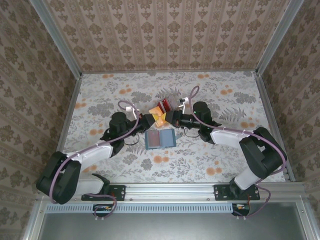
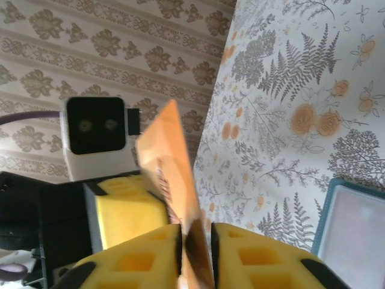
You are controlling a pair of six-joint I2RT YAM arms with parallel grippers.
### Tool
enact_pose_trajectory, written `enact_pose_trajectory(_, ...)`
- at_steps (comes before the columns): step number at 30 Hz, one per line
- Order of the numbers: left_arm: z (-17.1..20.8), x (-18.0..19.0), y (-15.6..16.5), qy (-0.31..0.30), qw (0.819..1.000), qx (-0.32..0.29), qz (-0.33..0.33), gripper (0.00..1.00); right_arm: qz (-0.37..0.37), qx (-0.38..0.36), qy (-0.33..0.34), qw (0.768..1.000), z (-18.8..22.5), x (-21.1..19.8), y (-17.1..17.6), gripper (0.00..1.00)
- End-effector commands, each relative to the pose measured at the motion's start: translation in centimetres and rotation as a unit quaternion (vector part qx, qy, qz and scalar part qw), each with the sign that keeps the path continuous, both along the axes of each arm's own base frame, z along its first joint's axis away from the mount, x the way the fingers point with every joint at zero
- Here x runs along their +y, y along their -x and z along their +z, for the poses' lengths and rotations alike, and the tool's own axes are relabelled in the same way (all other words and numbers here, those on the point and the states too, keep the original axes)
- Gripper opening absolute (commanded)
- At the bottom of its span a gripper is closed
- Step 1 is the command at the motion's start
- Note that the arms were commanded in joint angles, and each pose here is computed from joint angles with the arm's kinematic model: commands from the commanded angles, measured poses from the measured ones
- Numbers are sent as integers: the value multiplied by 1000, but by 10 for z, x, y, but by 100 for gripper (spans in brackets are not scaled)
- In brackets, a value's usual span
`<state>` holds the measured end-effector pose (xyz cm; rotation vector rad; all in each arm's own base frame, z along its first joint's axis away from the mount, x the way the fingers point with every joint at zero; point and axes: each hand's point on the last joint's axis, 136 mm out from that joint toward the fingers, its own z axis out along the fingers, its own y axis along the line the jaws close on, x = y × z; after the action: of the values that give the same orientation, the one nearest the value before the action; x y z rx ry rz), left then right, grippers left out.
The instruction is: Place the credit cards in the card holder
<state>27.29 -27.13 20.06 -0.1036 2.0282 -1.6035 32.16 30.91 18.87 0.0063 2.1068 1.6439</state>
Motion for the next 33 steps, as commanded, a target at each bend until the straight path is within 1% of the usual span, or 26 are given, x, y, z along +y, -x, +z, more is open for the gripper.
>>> enact_pose_trajectory(1, 13, 2, 2, -10, 1000, -28, -7, 0, 11, -15, 19, 1000, 10, -2, -3, 32)
enact_pose_trajectory(3, 12, 2, 6, -16, 999, -29, -21, 0, 10, -8, 43, 999, 10, -11, -9, 34)
enact_pose_trajectory(6, 8, 3, 12, -27, 999, -28, -38, 0, 44, 6, 79, 996, 7, -15, -10, 35)
enact_pose_trajectory(12, 11, -3, 20, -16, 996, -28, -80, 0, 136, 25, 59, 989, 7, 1, 1, 36)
enact_pose_trajectory(19, 20, -5, 20, -13, 995, -37, -91, 0, 148, 35, 74, 985, -4, 0, 6, 36)
enact_pose_trajectory(21, 19, -7, 20, -13, 995, -35, -97, 0, 154, 36, 71, 985, -4, 2, 9, 34)
enact_pose_trajectory(24, 16, -7, 20, -14, 994, -31, -103, 0, 158, 35, 71, 984, -3, 3, 11, 22)
enact_pose_trajectory(25, 17, -7, 19, -14, 994, -31, -102, 0, 160, 36, 71, 984, -3, 3, 12, 21)
enact_pose_trajectory(33, 13, -7, 17, -17, 994, -26, -101, 0, 184, 36, 47, 981, 2, 11, 22, 18)
